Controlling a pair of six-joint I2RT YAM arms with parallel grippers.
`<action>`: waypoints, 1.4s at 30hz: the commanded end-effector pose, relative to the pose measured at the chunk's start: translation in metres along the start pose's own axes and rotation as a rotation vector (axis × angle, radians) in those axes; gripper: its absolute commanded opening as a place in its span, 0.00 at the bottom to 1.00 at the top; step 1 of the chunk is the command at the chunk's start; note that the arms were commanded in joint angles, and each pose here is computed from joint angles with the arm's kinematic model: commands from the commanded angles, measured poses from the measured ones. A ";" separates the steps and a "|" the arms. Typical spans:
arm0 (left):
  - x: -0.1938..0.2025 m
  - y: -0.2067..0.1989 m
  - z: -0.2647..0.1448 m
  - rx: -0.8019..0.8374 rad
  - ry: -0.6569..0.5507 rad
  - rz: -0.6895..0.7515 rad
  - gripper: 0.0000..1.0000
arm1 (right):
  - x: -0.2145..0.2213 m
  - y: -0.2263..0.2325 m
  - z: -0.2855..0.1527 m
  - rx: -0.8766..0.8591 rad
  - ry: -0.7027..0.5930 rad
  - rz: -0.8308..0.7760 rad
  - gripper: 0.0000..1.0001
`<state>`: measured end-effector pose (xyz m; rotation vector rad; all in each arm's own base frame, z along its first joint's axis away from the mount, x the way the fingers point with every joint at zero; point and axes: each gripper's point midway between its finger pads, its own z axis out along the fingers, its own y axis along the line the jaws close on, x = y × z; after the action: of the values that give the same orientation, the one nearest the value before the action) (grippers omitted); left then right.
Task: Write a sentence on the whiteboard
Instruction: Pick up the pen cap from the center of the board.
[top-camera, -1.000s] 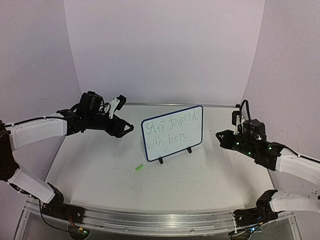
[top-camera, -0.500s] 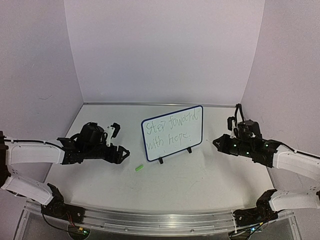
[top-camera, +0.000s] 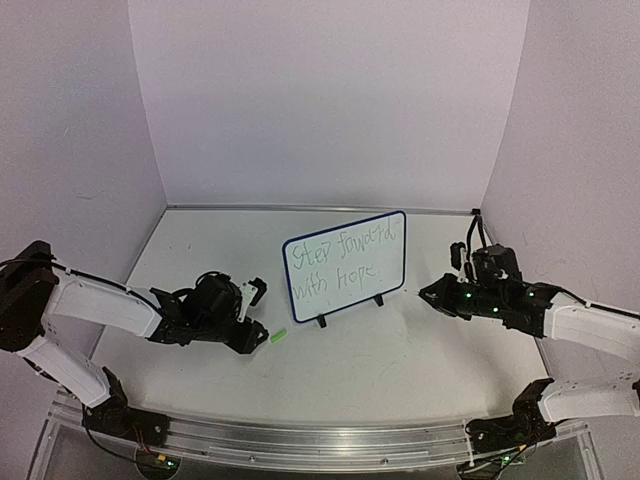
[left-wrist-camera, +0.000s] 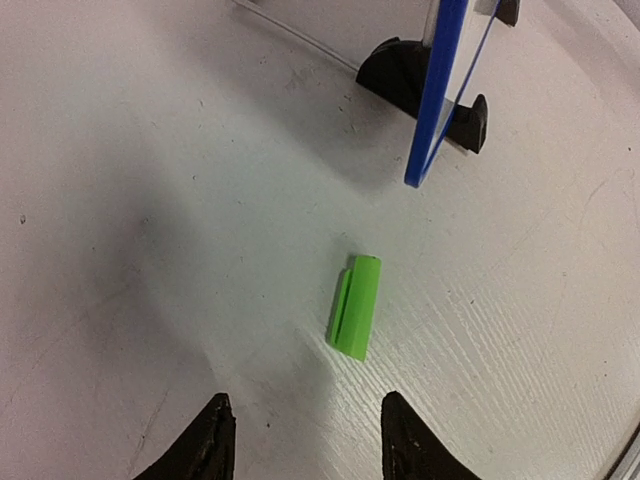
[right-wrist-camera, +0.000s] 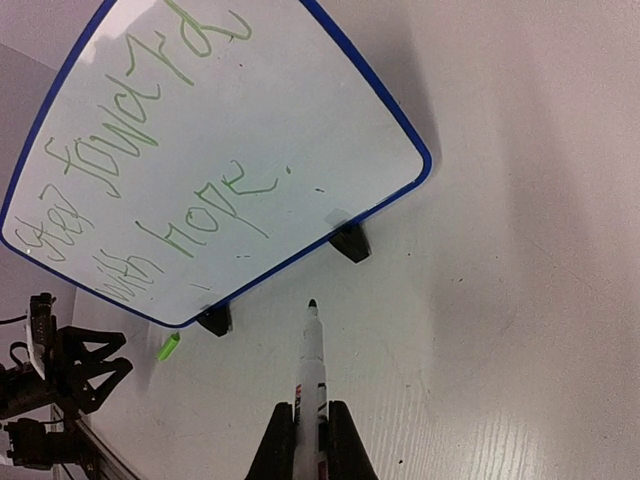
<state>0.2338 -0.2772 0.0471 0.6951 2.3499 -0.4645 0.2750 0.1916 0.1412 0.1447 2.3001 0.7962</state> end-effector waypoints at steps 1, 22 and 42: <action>-0.031 -0.014 0.008 0.025 -0.076 0.047 0.45 | -0.005 0.007 -0.001 -0.025 -0.018 0.008 0.00; -0.020 -0.033 0.040 0.076 -0.013 0.111 0.32 | -0.001 0.003 0.007 -0.015 -0.003 0.017 0.00; 0.015 -0.028 0.049 -0.049 0.078 0.123 0.10 | 0.001 0.000 0.007 -0.006 -0.004 0.019 0.00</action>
<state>0.2303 -0.3227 0.0143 0.8732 2.3233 -0.3840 0.2766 0.1939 0.1329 0.1649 2.3236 0.8005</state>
